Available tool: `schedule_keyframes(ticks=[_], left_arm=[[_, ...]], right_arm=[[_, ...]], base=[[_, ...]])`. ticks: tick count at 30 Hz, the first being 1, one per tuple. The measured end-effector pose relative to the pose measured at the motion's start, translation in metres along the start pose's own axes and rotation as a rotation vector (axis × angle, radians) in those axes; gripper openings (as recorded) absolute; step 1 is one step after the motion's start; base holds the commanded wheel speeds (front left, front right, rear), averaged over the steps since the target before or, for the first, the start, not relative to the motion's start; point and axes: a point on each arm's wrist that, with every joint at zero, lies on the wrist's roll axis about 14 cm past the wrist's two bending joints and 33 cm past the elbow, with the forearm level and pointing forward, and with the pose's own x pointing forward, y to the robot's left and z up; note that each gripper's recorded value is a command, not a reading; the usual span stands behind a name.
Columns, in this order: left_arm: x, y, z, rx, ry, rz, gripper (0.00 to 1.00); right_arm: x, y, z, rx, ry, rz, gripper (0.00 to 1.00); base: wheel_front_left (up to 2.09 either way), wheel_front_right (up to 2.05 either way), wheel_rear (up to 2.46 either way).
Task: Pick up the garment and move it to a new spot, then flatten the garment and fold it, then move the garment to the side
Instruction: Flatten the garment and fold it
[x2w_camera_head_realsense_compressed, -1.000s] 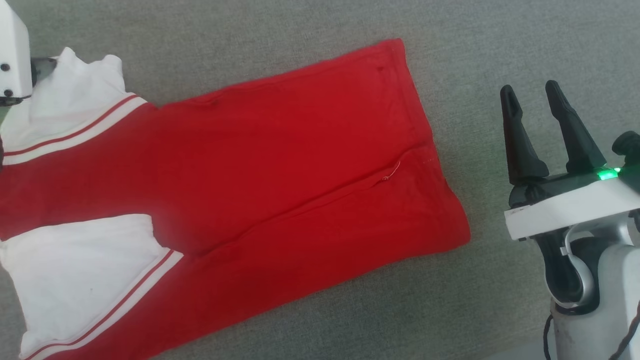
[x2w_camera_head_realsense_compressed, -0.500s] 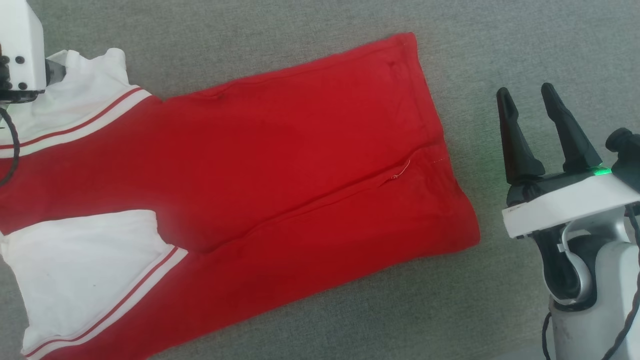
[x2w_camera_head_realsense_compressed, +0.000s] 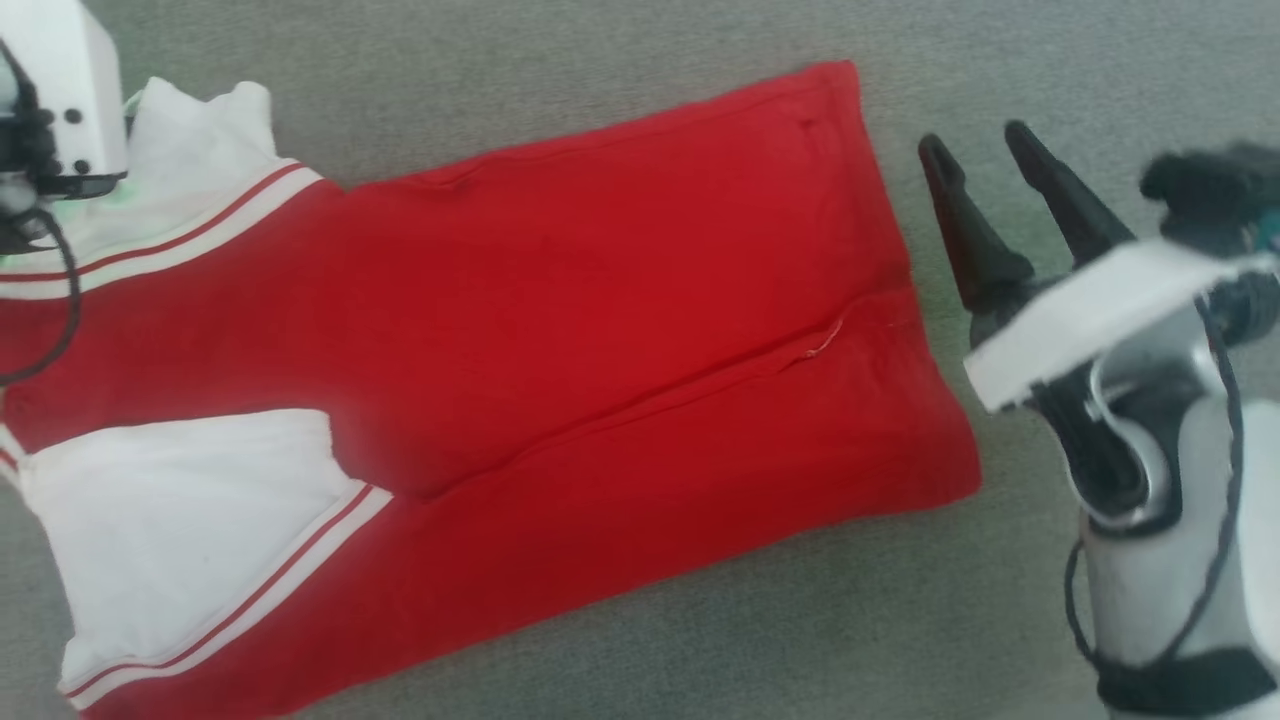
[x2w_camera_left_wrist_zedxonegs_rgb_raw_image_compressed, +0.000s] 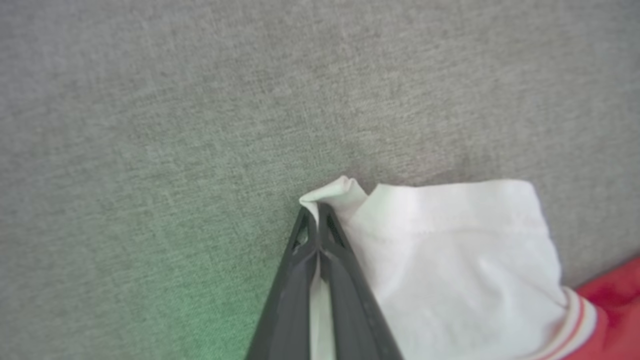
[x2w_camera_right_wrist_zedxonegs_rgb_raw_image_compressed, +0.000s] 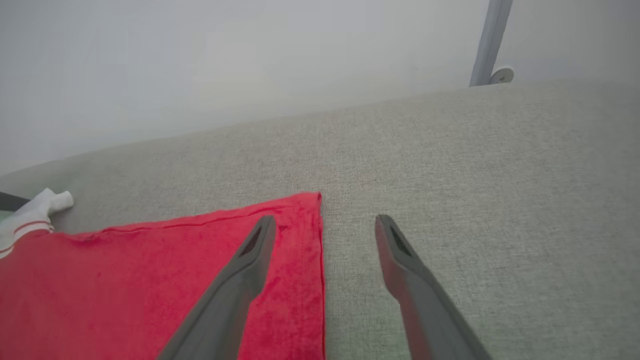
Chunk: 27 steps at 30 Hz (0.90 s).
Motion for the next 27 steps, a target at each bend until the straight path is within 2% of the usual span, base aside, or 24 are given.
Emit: schedule_keyframes(ticks=[3,5,12,16,22,23,24,27], left_arm=[[-0.001,-0.002,0.000,-0.002,-0.011,-0.003,0.00],[-0.002,-0.002,0.000,-0.002,-0.017,-0.002,0.00],[-0.006,-0.002,0.000,-0.009,-0.041,-0.013,0.00],[-0.007,0.001,-0.002,-0.019,-0.056,-0.014,0.00],[-0.009,0.008,-0.005,-0.030,-0.076,-0.012,0.00],[-0.009,0.008,-0.005,-0.033,-0.082,-0.011,0.00],[-0.010,0.008,-0.004,-0.031,-0.089,-0.013,0.00],[-0.012,0.010,-0.003,-0.027,-0.115,-0.010,0.00]], right_arm=[[0.018,0.007,-0.004,0.021,0.072,0.030,1.00],[0.029,0.006,-0.009,-0.035,0.140,0.029,1.00],[0.066,0.010,-0.038,-0.049,0.366,0.037,1.00],[0.076,0.011,-0.062,-0.078,0.525,0.037,1.00],[0.082,0.019,-0.078,-0.122,0.688,0.059,1.00],[0.082,0.020,-0.079,-0.138,0.711,0.060,0.46],[0.082,0.020,-0.079,-0.143,0.727,0.061,0.00],[0.080,0.022,-0.079,-0.141,0.758,0.067,0.00]], base=[[0.00,0.00,0.00],[0.00,0.00,0.00],[0.00,0.00,0.00],[0.00,0.00,0.00],[0.00,0.00,0.00],[0.00,0.00,0.00],[0.00,0.00,0.00],[0.00,0.00,0.00]])
